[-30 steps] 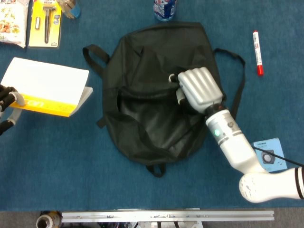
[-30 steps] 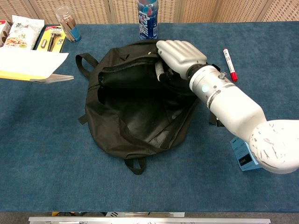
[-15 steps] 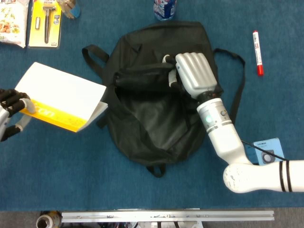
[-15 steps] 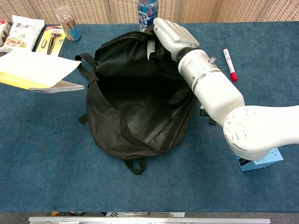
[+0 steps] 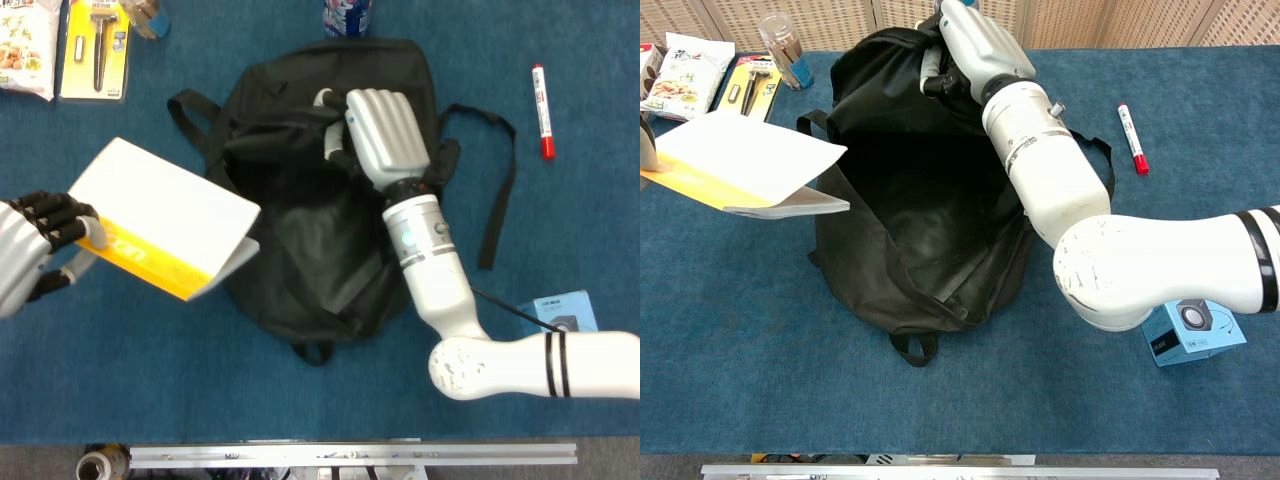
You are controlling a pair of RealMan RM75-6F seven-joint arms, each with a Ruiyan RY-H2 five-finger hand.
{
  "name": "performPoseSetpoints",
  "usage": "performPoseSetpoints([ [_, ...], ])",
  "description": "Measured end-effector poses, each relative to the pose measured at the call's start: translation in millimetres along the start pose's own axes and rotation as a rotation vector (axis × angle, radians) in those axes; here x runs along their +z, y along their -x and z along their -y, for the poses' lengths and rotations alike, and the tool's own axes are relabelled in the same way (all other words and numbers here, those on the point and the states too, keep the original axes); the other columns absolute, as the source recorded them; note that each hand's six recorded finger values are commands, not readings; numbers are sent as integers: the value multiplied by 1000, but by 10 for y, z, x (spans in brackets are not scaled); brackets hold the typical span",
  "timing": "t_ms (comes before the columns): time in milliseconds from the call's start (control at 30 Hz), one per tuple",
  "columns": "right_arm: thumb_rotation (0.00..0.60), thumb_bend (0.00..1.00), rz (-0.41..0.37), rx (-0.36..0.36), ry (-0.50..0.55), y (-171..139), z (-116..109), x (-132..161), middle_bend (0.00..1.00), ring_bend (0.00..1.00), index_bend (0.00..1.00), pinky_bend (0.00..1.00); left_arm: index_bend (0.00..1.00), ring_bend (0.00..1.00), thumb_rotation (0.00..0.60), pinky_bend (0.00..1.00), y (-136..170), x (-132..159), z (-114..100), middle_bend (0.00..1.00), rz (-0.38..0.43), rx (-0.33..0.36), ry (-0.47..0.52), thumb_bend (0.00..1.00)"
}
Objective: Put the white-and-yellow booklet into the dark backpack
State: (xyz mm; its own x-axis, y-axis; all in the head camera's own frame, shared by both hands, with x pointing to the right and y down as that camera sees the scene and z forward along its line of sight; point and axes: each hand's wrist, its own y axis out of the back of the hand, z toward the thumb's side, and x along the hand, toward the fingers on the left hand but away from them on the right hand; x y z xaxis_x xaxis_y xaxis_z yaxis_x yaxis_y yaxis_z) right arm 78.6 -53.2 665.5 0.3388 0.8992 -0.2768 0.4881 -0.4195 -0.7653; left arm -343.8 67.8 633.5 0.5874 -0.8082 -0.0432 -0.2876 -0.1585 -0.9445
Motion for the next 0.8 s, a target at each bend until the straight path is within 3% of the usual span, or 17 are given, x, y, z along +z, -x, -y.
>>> performPoseSetpoints([
  [433,600,810,10,16,95,97,96,185,586,551,634,755,636,499,600,630,-152,214,-9,593,82,3,66,562],
  [800,600,809,-9,14,133,169,109,374,586,552,634,755,636,499,600,630,-394,397,145,594,135,-19,103,562],
])
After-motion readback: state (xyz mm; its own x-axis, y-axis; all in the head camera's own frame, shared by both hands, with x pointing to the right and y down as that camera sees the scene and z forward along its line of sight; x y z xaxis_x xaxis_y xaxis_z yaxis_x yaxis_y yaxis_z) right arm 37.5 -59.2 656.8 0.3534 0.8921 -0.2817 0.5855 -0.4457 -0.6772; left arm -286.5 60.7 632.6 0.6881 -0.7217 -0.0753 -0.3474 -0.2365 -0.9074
